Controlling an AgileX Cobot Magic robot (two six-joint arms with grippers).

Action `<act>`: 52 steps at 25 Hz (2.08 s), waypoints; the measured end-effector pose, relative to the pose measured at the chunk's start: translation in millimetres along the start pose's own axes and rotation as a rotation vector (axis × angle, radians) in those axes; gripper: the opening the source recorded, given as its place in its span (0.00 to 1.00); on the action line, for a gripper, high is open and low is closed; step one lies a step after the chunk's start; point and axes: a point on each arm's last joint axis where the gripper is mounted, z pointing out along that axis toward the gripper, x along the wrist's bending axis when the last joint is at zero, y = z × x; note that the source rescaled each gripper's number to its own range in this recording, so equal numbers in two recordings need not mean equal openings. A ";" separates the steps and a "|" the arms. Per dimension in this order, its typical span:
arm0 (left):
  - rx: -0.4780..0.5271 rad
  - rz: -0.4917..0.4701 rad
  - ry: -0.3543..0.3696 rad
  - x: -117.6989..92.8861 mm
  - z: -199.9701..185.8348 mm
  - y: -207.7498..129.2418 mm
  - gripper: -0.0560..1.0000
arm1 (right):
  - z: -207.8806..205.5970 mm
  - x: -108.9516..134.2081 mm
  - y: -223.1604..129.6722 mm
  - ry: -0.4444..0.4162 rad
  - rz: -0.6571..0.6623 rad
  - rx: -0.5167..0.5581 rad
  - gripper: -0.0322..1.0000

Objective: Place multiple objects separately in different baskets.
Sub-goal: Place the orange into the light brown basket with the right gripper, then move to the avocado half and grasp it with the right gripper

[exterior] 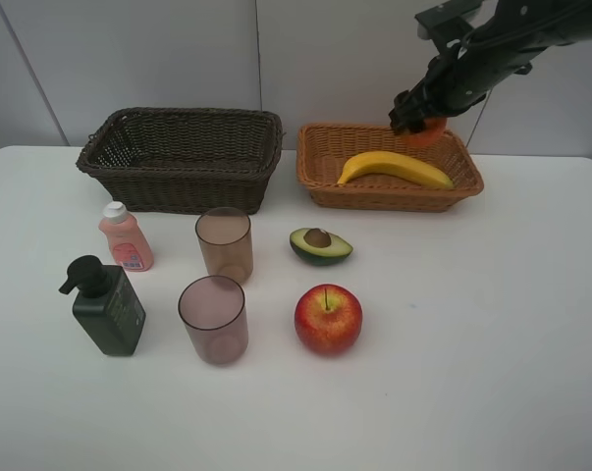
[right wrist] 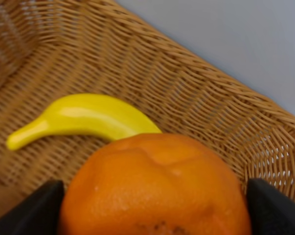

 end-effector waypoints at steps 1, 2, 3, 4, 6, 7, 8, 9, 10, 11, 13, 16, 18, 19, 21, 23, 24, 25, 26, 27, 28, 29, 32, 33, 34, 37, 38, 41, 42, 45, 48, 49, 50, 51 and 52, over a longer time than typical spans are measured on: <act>0.000 0.000 0.000 0.0 0.0 0.0 0.98 | 5.2 -0.8 -1.8 -0.002 0.003 -0.003 0.64; 0.000 0.000 0.000 0.0 0.0 0.0 0.98 | 10.6 -0.7 -3.2 -0.004 0.005 -0.008 0.64; 0.000 0.000 0.000 0.0 0.0 0.0 0.98 | 15.0 -0.3 -4.1 -0.005 0.009 -0.015 0.64; 0.000 0.000 0.000 0.0 0.0 0.0 0.98 | 18.8 0.3 -4.8 -0.004 0.013 -0.020 0.64; 0.000 0.000 0.000 0.0 0.0 0.0 0.98 | 23.7 0.9 -5.0 -0.008 0.017 -0.037 0.64; 0.000 0.000 0.000 0.0 0.0 0.0 0.98 | 26.1 1.1 -5.0 -0.010 0.020 -0.046 0.64; 0.000 0.000 0.000 0.0 0.0 0.0 0.98 | 26.9 1.1 -4.4 -0.012 0.024 -0.056 0.64; 0.000 0.000 0.000 0.0 0.0 0.0 0.98 | 28.3 1.4 -4.1 -0.011 0.033 -0.064 0.64; 0.000 0.000 0.000 0.0 0.0 0.0 0.98 | 29.5 1.6 -4.2 -0.010 0.040 -0.068 0.64; 0.000 0.000 0.000 0.0 0.0 0.0 0.98 | 31.1 2.1 -4.7 -0.008 0.045 -0.068 0.64; 0.000 0.000 0.000 0.0 0.0 0.0 0.98 | 33.2 2.8 -5.9 -0.004 0.051 -0.064 0.64; 0.000 0.000 0.000 0.0 0.0 0.0 0.98 | 35.5 3.7 -7.1 0.000 0.058 -0.059 0.64; 0.000 0.000 0.000 0.0 0.0 0.0 0.98 | 35.5 3.7 -7.1 0.000 0.058 -0.059 0.64; 0.000 0.000 0.000 0.0 0.0 0.0 0.98 | 35.5 3.7 -7.1 0.000 0.058 -0.059 0.64; 0.000 0.000 0.000 0.0 0.0 0.0 0.98 | 35.5 3.7 -7.1 0.000 0.058 -0.059 0.64; 0.000 0.000 0.000 0.0 0.0 0.0 0.98 | 35.5 3.7 -7.2 0.001 0.058 -0.058 0.64; 0.000 0.000 0.000 0.0 0.0 0.0 0.98 | 35.5 3.7 -7.2 0.001 0.058 -0.058 0.64; 0.000 0.000 0.000 0.0 0.0 0.0 0.98 | 35.5 3.7 -7.2 0.001 0.058 -0.058 0.64; 0.000 0.000 0.000 0.0 0.0 0.0 0.98 | 35.5 3.7 -7.2 0.001 0.058 -0.058 0.64; 0.000 0.000 0.000 0.0 0.0 0.0 0.98 | 35.5 3.8 -7.3 0.001 0.059 -0.057 0.64; 0.000 0.000 0.000 0.0 0.0 0.0 0.98 | 35.5 3.8 -7.3 0.001 0.059 -0.057 0.64; 0.000 0.000 0.000 0.0 0.0 0.0 0.98 | 35.5 3.8 -7.3 0.001 0.059 -0.057 0.64; 0.000 0.000 0.000 0.0 0.0 0.0 0.98 | 35.5 3.7 -7.2 0.001 0.058 -0.058 0.64; 0.000 0.000 0.000 0.0 0.0 0.0 0.98 | 35.5 3.7 -7.2 0.000 0.056 -0.058 0.64; 0.000 0.000 0.000 0.0 0.0 0.0 0.98 | 35.5 3.5 -7.3 -0.001 0.051 -0.057 0.67; 0.000 0.000 0.000 0.0 0.0 0.0 0.98 | 35.4 3.2 -7.1 -0.005 0.043 -0.058 0.89; 0.000 0.000 0.000 0.0 0.0 0.0 0.98 | 35.4 3.2 -7.1 -0.005 0.042 -0.058 0.93; 0.000 0.000 0.000 0.0 0.0 0.0 0.98 | 35.4 3.2 -7.1 -0.005 0.042 -0.058 0.98; 0.000 0.000 0.000 0.0 0.0 0.0 0.98 | 35.4 3.2 -7.1 -0.005 0.042 -0.058 0.98; 0.000 0.000 0.000 0.0 0.0 0.0 0.98 | 35.4 3.2 -7.2 -0.005 0.042 -0.057 0.98; 0.000 0.000 0.000 0.0 0.0 0.0 0.98 | 35.4 3.2 -7.2 -0.005 0.042 -0.057 0.98; 0.000 0.000 0.000 0.0 0.0 0.0 0.98 | 35.4 3.2 -7.2 -0.005 0.042 -0.057 0.99; 0.000 0.000 0.000 0.0 0.0 0.0 0.98 | 35.4 3.2 -7.2 -0.005 0.042 -0.057 0.99; 0.000 0.000 0.000 0.0 0.0 0.0 0.98 | 35.4 3.2 -7.2 -0.005 0.042 -0.057 0.99; 0.000 0.000 0.000 0.0 0.0 0.0 0.98 | 35.4 3.2 -7.2 -0.005 0.042 -0.057 0.99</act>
